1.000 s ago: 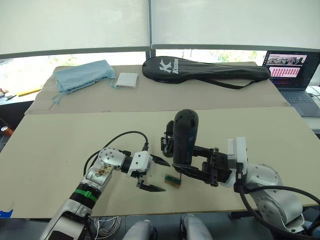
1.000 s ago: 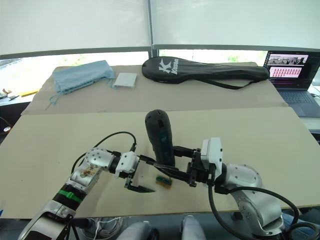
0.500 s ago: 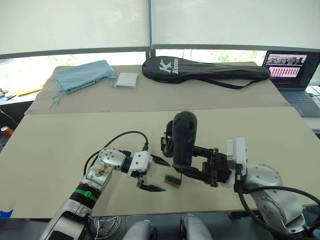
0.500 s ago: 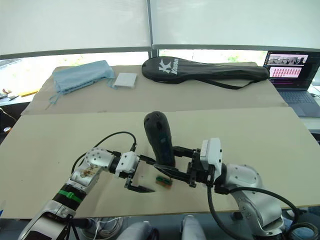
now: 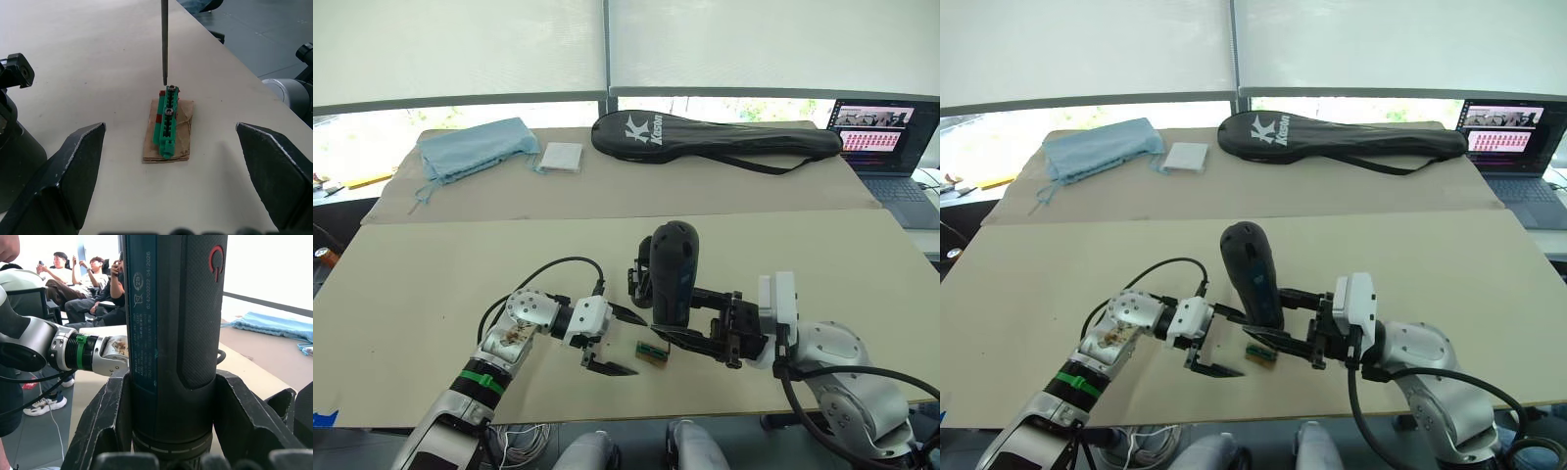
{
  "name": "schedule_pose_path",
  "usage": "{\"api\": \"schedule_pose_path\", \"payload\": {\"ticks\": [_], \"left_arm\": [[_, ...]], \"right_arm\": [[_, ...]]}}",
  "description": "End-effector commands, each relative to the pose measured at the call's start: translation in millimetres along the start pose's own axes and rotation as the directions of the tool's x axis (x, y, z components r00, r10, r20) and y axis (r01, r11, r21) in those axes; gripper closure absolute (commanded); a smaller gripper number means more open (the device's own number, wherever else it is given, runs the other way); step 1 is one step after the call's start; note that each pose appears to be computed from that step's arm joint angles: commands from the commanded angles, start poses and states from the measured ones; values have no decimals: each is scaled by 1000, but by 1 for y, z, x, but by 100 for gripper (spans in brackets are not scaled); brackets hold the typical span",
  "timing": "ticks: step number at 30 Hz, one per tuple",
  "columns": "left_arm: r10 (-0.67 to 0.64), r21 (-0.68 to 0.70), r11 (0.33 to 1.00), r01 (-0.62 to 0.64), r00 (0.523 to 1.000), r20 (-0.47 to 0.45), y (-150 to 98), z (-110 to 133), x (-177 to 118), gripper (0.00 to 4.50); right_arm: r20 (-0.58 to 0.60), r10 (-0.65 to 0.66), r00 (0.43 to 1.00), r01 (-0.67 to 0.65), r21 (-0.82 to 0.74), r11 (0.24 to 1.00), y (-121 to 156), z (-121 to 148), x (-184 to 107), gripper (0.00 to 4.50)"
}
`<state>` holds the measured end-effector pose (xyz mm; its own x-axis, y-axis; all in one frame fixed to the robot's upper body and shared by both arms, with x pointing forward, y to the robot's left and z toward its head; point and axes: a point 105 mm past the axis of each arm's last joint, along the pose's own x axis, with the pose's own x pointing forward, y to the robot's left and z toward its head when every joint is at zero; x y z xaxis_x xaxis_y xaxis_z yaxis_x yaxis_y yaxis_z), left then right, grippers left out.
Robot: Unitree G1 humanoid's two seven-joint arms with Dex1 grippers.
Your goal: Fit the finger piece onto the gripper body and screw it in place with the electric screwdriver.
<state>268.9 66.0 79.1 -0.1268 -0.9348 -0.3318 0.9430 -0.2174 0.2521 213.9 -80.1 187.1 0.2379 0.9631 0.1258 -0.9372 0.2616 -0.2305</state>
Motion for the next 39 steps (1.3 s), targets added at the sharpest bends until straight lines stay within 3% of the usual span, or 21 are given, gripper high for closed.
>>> {"api": "schedule_pose_path", "payload": {"ticks": [1,39], "left_arm": [[-8,44,999,8,1000,6,3,8,1,0],[-39,18,999,39,999,5,-1,8,0,0]], "right_arm": [[78,26,997,-21,-63,998,4,26,2,262],[78,10,997,-9,-18,1000,7,18,5,262]]}}
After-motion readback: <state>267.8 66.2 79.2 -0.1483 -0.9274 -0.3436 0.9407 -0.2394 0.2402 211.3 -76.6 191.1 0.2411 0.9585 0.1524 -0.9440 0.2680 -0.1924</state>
